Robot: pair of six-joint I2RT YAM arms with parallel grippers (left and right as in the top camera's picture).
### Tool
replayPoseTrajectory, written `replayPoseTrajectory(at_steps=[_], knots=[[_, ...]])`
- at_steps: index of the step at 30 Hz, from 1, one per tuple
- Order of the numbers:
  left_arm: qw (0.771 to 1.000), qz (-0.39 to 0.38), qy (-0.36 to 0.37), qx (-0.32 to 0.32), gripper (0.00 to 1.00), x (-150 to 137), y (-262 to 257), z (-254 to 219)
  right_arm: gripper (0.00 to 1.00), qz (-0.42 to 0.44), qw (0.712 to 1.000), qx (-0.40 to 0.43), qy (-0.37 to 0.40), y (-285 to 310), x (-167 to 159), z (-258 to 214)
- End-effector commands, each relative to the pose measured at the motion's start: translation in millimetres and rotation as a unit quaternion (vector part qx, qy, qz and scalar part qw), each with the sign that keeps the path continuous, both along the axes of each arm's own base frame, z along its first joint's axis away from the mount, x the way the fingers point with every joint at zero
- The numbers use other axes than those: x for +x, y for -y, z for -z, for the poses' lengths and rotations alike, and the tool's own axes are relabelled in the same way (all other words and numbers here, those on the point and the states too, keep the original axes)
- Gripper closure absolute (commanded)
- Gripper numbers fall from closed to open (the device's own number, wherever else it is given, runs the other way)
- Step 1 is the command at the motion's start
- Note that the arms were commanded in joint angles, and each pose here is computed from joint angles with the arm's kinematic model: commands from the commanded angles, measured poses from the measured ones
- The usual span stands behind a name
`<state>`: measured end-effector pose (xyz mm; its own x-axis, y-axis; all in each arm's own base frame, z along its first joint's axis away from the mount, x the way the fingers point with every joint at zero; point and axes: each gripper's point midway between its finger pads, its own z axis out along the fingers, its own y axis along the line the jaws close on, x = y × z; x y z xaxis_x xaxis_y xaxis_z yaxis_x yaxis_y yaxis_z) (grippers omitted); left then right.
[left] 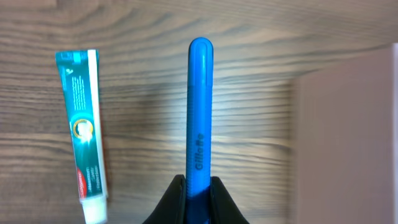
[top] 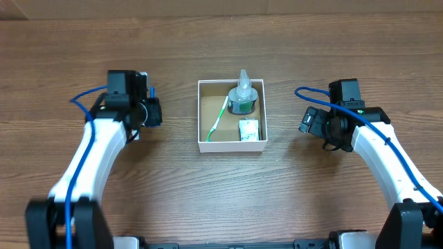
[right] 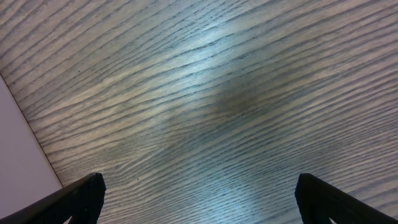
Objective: Pack container
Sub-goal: 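Move the razor with the left gripper into the box and release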
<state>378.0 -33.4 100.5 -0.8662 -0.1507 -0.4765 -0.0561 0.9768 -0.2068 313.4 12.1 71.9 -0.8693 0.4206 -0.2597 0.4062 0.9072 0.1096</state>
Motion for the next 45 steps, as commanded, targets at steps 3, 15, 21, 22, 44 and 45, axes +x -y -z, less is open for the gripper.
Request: replayPoseTrajectory(at_steps=[3, 15, 21, 22, 44, 45], knots=[[0.992, 0.024, 0.056, -0.107, 0.92, -19.3, 50.7, -71.2, 0.00, 0.003, 1.000, -0.005, 0.006, 3.2, 0.5, -2.3], [0.990, 0.069, 0.027, -0.119, 0.90, -48.6, 156.8, -60.7, 0.00, 0.003, 1.000, -0.005, 0.006, 3.2, 0.5, -2.3], [0.989, 0.073, 0.036, -0.126, 0.86, -38.9, 170.7, -54.9, 0.00, 0.003, 1.000, -0.005, 0.006, 3.2, 0.5, -2.3], [0.989, 0.073, 0.037, -0.126, 0.84, -36.1, 172.0, -53.1, 0.00, 0.003, 1.000, -0.005, 0.006, 3.2, 0.5, -2.3], [0.989, -0.144, -0.019, 0.037, 0.00, -37.4, -66.2, -37.6, 0.00, 0.003, 1.000, -0.005, 0.006, 3.2, 0.5, -2.3], [0.989, -0.141, -0.022, 0.039, 0.00, -36.2, -66.3, -33.4, 0.00, 0.003, 1.000, -0.005, 0.006, 3.2, 0.5, -2.3]])
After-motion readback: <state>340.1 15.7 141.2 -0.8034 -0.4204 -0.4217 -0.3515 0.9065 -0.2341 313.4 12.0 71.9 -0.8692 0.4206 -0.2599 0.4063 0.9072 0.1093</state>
